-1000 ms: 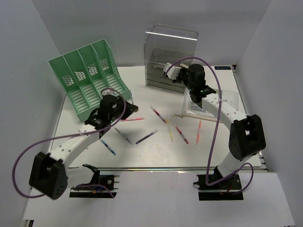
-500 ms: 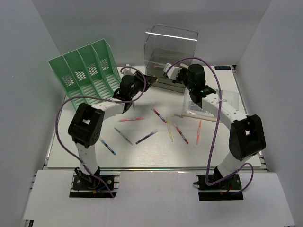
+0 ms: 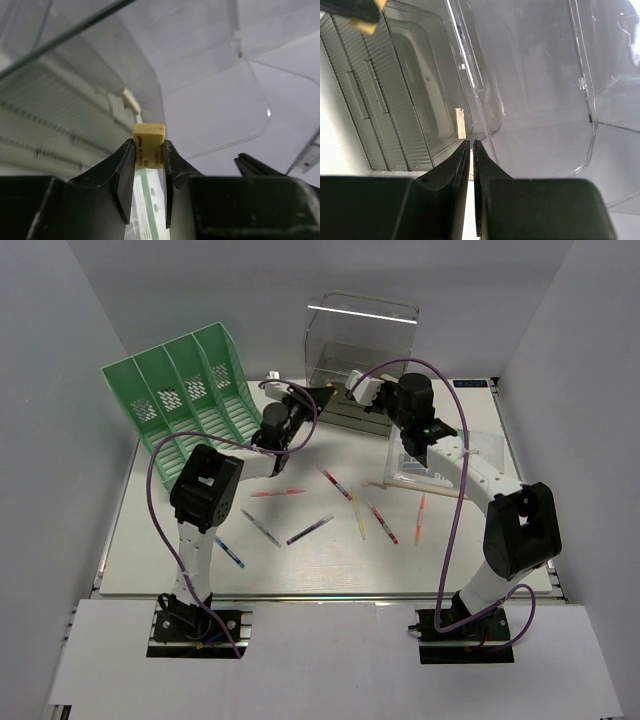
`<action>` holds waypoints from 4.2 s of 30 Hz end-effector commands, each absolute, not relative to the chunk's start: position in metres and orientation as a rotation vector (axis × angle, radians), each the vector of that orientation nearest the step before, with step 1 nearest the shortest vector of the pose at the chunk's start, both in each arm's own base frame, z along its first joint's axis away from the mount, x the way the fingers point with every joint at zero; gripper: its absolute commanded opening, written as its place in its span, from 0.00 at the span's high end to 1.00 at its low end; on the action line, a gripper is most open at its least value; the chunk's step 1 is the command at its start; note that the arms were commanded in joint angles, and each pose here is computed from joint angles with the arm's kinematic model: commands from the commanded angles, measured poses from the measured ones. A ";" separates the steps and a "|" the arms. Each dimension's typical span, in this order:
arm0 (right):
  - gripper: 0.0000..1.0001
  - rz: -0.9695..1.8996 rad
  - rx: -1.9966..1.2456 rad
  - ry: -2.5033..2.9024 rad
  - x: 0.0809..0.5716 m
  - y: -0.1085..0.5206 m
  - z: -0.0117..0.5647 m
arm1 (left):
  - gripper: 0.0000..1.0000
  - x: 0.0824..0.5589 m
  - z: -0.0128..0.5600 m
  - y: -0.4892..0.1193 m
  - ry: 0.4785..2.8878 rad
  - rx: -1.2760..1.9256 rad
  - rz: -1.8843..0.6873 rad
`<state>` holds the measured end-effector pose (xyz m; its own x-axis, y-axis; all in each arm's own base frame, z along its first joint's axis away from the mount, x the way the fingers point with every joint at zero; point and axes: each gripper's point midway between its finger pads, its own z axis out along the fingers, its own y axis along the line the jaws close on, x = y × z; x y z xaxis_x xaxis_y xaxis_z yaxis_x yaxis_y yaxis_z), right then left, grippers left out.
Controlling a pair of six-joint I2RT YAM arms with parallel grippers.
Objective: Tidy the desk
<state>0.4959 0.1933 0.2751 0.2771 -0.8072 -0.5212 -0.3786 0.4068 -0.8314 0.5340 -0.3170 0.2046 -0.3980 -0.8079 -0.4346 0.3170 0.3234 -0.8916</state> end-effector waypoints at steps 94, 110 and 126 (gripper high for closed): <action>0.70 -0.204 -1.225 1.514 0.463 0.194 0.209 | 0.31 0.366 0.208 -0.249 1.808 -0.067 -1.209; 0.41 0.986 -0.707 1.826 0.317 0.199 0.228 | 0.55 0.473 0.185 -0.318 1.763 -0.428 -1.414; 0.74 1.243 -0.802 1.558 0.263 0.174 0.260 | 0.53 0.537 0.158 -0.356 1.565 -0.615 -1.431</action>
<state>0.2728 0.1721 0.2477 -0.3832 0.0682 -0.9211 -0.8607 0.3356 0.3829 0.5277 -0.3504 0.1093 -0.5406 -0.7903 -0.2885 0.1109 0.2729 -0.9556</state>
